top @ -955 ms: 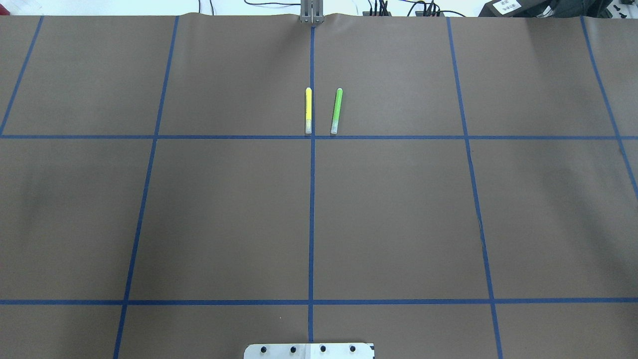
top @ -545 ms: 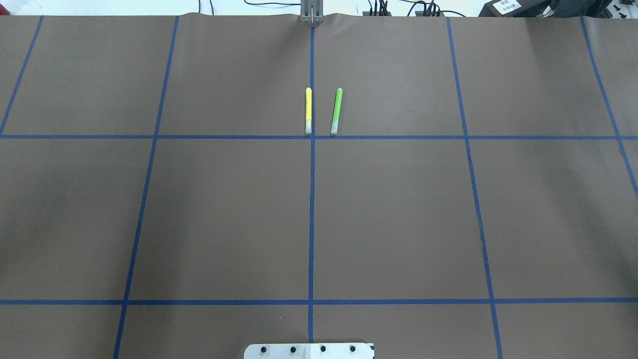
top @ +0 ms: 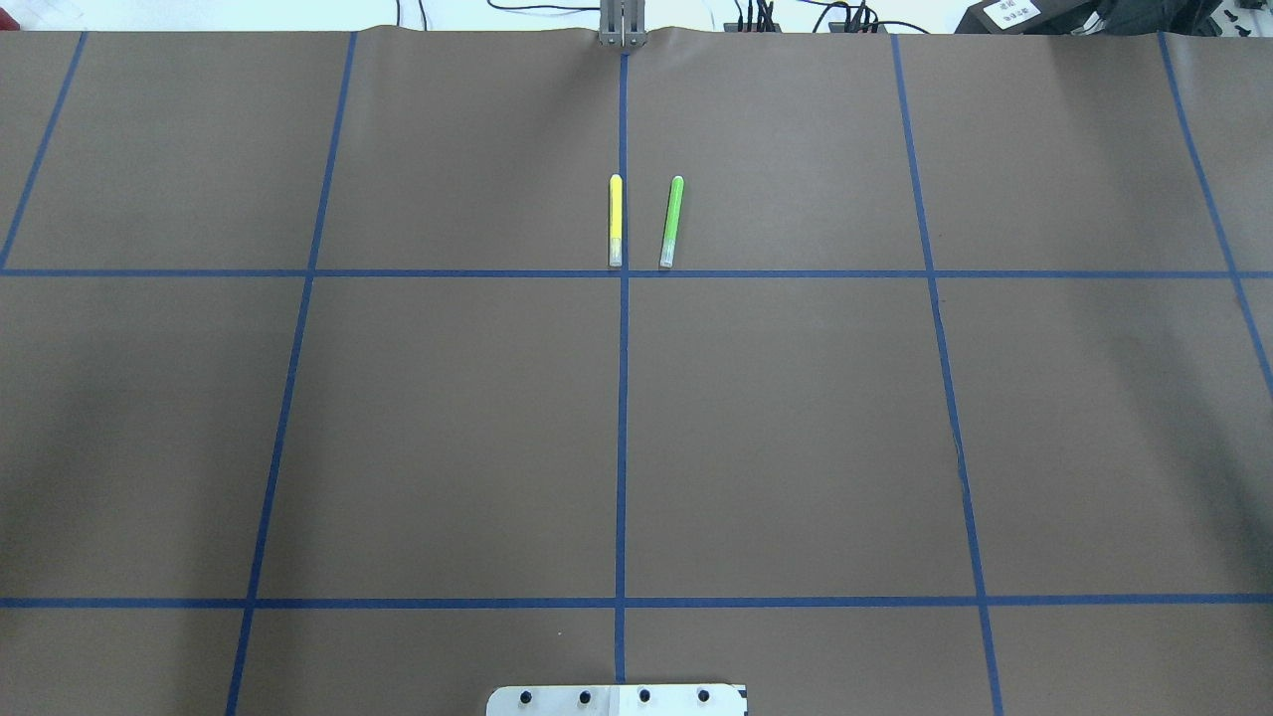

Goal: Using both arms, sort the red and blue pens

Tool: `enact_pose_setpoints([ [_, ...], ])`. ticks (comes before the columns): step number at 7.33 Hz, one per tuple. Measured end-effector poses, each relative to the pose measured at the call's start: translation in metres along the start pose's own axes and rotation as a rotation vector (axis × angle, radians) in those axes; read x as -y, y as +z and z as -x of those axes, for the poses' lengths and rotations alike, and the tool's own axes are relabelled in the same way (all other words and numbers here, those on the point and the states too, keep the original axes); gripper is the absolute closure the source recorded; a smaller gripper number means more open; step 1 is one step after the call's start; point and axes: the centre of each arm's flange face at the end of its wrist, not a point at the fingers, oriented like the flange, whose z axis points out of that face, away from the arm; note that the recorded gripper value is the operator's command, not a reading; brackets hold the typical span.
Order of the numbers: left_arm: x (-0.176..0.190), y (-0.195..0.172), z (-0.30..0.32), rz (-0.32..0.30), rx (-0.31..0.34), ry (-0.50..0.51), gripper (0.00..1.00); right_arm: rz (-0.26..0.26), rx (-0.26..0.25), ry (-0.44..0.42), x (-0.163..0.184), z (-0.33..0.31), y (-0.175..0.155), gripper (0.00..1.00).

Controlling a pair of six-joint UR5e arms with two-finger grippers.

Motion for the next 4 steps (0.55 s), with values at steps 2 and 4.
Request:
enact_pose_setpoints([
  [2, 0.020, 0.034, 0.028, 0.121, -0.108, -0.079, 1.00, -0.002, 0.036, 0.001, 0.000, 0.006, -0.001, 0.00],
  [4, 0.041, 0.061, 0.051, 0.210, -0.172, -0.115, 1.00, -0.011, 0.043, 0.015, 0.001, 0.010, -0.004, 0.00],
])
